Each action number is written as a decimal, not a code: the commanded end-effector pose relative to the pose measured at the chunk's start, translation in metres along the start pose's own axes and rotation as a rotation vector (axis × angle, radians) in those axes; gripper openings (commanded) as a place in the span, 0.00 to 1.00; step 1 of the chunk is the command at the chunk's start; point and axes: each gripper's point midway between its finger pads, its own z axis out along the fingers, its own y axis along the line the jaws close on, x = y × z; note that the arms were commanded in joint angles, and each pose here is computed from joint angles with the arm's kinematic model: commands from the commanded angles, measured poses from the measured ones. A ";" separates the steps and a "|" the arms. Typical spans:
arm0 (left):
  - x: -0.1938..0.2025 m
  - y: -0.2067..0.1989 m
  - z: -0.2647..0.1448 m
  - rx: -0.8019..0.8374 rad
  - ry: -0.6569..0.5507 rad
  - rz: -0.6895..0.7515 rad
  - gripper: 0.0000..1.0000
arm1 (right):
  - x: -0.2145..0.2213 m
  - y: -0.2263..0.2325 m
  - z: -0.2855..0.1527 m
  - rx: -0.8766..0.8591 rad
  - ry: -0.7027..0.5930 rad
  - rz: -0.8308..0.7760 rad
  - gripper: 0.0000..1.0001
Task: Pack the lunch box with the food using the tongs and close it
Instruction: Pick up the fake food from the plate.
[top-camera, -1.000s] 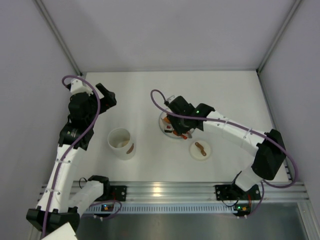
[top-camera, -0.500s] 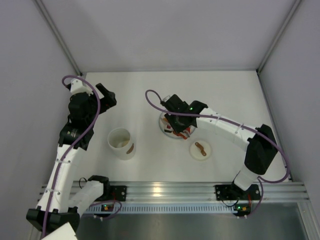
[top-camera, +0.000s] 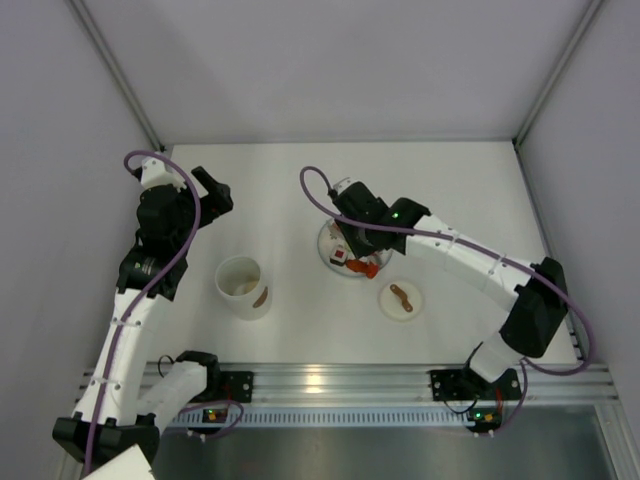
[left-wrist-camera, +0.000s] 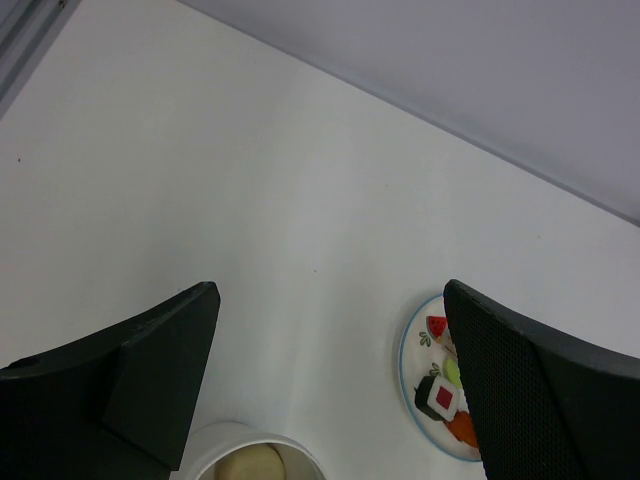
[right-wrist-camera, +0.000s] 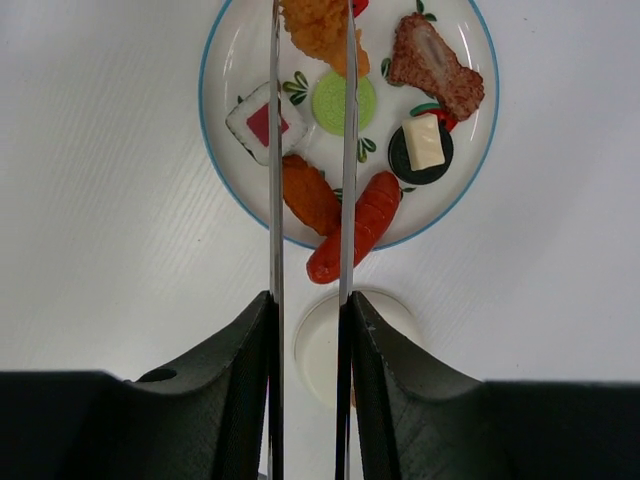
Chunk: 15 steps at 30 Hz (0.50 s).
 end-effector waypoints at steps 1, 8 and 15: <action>-0.003 0.001 0.000 0.005 -0.016 0.000 0.99 | -0.036 -0.016 -0.036 0.023 -0.144 0.076 0.22; -0.003 0.000 0.000 0.008 -0.016 0.002 0.99 | -0.042 -0.017 -0.049 0.008 -0.177 0.095 0.20; -0.003 0.001 0.000 0.007 -0.015 0.002 0.99 | -0.048 -0.004 -0.067 -0.094 -0.215 0.116 0.18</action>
